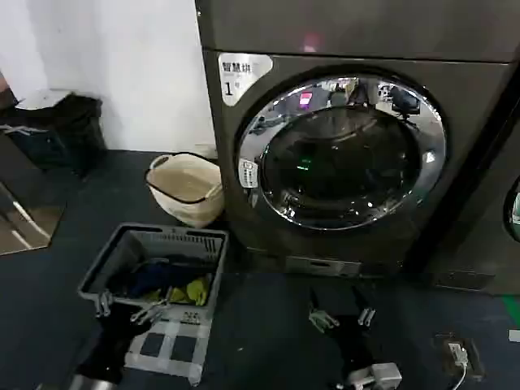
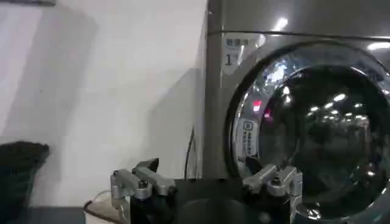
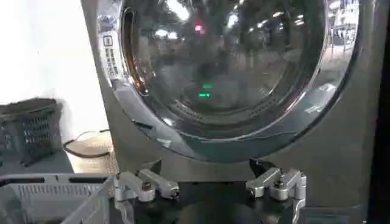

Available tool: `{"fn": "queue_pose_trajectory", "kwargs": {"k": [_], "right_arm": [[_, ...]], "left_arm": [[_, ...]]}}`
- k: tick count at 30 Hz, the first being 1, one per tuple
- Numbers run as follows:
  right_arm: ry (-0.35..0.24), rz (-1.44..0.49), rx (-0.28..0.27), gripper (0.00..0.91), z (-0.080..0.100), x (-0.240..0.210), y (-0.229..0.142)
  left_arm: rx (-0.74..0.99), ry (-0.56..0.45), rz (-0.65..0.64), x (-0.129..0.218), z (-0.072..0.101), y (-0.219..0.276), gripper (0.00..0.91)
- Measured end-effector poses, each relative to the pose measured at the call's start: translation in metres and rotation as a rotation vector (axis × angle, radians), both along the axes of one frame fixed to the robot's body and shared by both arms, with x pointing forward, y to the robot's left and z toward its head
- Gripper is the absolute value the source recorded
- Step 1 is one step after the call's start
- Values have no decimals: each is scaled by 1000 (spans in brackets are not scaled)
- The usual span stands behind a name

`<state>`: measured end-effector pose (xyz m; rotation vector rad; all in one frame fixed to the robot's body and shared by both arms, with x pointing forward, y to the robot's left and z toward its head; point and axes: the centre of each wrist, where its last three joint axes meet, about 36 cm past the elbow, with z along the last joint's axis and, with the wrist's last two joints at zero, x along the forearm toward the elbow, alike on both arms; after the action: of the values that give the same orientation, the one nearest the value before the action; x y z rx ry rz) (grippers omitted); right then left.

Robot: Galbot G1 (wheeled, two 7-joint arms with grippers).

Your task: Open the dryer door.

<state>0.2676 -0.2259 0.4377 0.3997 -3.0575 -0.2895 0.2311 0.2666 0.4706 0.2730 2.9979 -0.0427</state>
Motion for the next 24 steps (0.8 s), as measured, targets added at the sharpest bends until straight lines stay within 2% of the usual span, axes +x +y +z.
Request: {"fn": "queue_pose_trajectory", "kwargs": {"k": [1, 4, 13, 21, 24], "right_arm": [[-5, 17, 3, 907, 3, 5, -6], [-2, 79, -32, 907, 12, 23, -27], [-68, 206, -128, 907, 47, 81, -72], [-143, 390, -119, 907, 61, 124, -88], [-175, 425, -141, 907, 66, 139, -90]], "left_arm": [[6, 1, 1, 0, 0, -1, 907], [18, 12, 0, 1, -1, -3, 907], [28, 25, -38, 2, 3, -10, 907], [17, 28, -54, 0, 12, -13, 907], [16, 32, -56, -1, 13, -13, 907]]}}
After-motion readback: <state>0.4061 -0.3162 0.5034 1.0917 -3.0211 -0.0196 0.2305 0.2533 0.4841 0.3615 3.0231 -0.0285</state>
